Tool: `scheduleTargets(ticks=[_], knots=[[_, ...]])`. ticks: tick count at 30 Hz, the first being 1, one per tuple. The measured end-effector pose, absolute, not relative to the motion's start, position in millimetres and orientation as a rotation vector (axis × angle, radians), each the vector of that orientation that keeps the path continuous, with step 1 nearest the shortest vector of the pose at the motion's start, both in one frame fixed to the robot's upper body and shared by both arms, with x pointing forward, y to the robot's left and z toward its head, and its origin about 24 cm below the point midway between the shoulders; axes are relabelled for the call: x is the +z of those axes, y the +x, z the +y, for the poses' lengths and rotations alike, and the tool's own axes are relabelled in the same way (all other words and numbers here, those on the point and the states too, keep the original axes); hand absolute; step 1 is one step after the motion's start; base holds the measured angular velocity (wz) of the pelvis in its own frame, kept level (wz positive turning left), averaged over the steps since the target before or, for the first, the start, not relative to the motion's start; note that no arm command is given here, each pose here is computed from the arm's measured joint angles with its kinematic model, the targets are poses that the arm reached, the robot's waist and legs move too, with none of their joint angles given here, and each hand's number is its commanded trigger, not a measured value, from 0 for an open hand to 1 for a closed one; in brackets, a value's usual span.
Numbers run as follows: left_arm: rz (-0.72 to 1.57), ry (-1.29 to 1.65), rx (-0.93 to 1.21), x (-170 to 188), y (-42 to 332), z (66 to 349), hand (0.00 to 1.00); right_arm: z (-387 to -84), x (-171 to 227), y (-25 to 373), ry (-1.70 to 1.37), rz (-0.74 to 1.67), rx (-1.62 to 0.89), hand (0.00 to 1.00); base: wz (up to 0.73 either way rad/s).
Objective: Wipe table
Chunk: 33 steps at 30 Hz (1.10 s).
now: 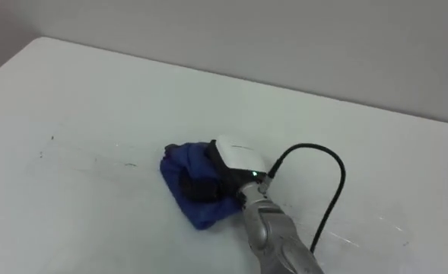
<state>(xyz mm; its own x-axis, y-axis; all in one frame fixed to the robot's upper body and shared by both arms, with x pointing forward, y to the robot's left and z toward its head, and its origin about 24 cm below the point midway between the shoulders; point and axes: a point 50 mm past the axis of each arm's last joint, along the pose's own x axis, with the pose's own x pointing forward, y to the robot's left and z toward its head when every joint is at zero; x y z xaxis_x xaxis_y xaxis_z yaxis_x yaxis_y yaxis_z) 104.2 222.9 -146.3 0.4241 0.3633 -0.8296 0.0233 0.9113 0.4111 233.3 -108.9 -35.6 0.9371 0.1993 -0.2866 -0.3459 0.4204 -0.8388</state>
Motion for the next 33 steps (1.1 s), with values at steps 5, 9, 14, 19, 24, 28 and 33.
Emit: scheduleTargets(ticks=[5,9,14,19,24,28,33], knots=[[1.139,0.440,0.231,-146.8,94.9,229.7,0.00,-152.9,-48.4,213.7,-1.095,0.212,0.156,0.53,0.06],[1.155,0.479,0.243,-146.9,86.9,235.5,0.00,-183.2,-58.3,195.9,-1.072,0.271,0.015,0.00,-0.03],[1.165,0.477,0.248,-147.7,80.9,236.7,0.00,-200.3,-65.2,189.6,-1.099,0.318,-0.031,0.00,-0.10],[1.158,0.478,0.249,-147.5,80.6,236.7,0.00,-203.3,-68.8,186.9,-1.117,0.332,-0.029,0.00,0.00],[1.154,0.482,0.252,-147.1,81.2,236.6,0.00,-203.4,-68.9,186.7,-1.116,0.328,-0.034,0.00,0.00],[1.152,0.485,0.258,-146.9,80.8,236.8,0.00,-203.4,-68.7,187.0,-1.115,0.329,-0.033,0.00,0.00],[1.155,0.462,0.275,-147.3,79.9,236.4,0.00,-202.9,-64.1,191.3,-1.104,0.324,-0.031,0.00,0.00]])
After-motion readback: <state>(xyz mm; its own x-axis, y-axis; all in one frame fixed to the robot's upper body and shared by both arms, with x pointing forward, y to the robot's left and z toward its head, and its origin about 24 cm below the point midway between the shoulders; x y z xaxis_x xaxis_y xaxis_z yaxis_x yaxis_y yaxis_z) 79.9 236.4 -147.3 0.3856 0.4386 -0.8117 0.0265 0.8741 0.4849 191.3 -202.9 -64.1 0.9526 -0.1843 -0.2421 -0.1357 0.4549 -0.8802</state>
